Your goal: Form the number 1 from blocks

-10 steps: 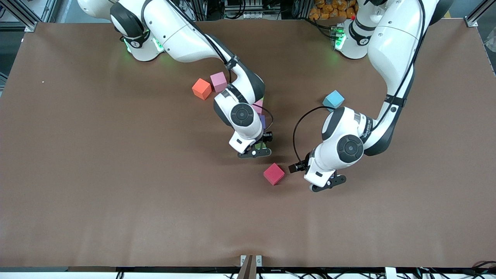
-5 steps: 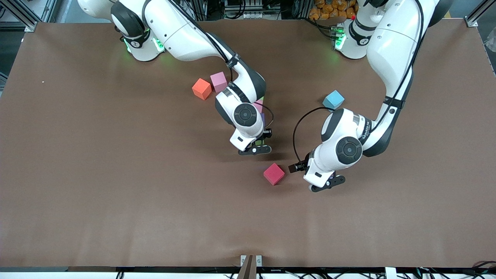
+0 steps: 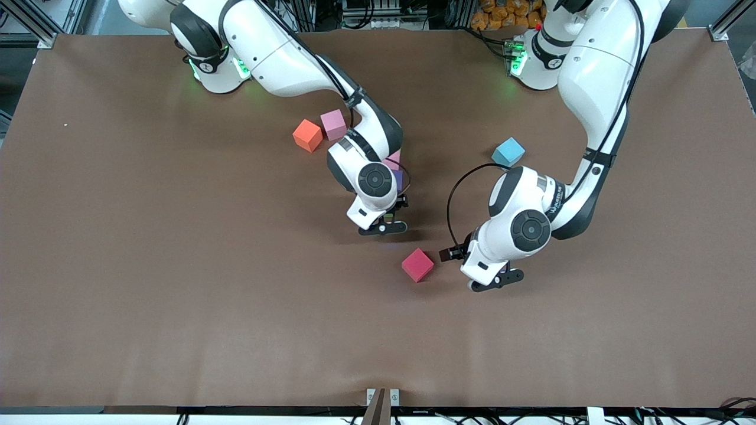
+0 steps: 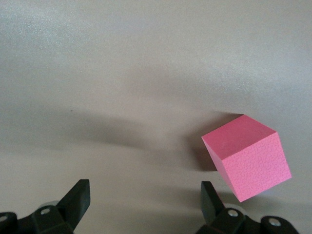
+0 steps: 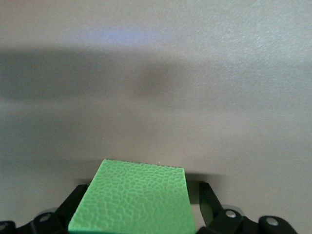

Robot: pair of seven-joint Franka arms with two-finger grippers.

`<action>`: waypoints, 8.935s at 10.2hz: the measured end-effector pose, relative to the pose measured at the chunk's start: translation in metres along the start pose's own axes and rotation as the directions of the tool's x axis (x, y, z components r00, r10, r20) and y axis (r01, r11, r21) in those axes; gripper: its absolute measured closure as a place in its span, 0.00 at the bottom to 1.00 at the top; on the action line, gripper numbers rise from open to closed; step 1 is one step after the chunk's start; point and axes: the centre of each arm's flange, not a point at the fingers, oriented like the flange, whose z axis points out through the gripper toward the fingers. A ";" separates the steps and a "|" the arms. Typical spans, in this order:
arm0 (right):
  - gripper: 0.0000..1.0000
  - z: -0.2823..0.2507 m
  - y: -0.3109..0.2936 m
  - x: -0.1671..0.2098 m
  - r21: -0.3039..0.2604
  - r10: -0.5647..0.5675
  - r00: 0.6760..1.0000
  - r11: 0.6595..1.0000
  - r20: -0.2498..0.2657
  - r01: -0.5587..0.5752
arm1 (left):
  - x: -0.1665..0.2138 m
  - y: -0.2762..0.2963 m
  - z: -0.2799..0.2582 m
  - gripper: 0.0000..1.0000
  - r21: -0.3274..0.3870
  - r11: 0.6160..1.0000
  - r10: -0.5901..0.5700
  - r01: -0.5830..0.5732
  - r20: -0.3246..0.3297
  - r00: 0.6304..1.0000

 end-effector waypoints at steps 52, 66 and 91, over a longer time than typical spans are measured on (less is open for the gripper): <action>0.00 -0.520 0.490 -0.136 0.004 -0.008 0.958 1.000 -0.286 0.010 | -0.101 0.154 0.112 0.37 -0.059 0.994 0.095 -0.092 0.060 0.994; 0.00 -0.483 0.484 -0.116 0.009 -0.030 0.997 0.999 -0.065 0.031 | -0.127 0.175 0.042 0.00 -0.004 0.983 0.181 -0.181 0.029 0.983; 0.00 -0.470 0.504 -0.082 0.002 -0.001 0.988 1.000 -0.155 0.001 | -0.061 -0.222 -0.415 0.00 0.140 0.952 0.292 -0.273 -0.136 0.947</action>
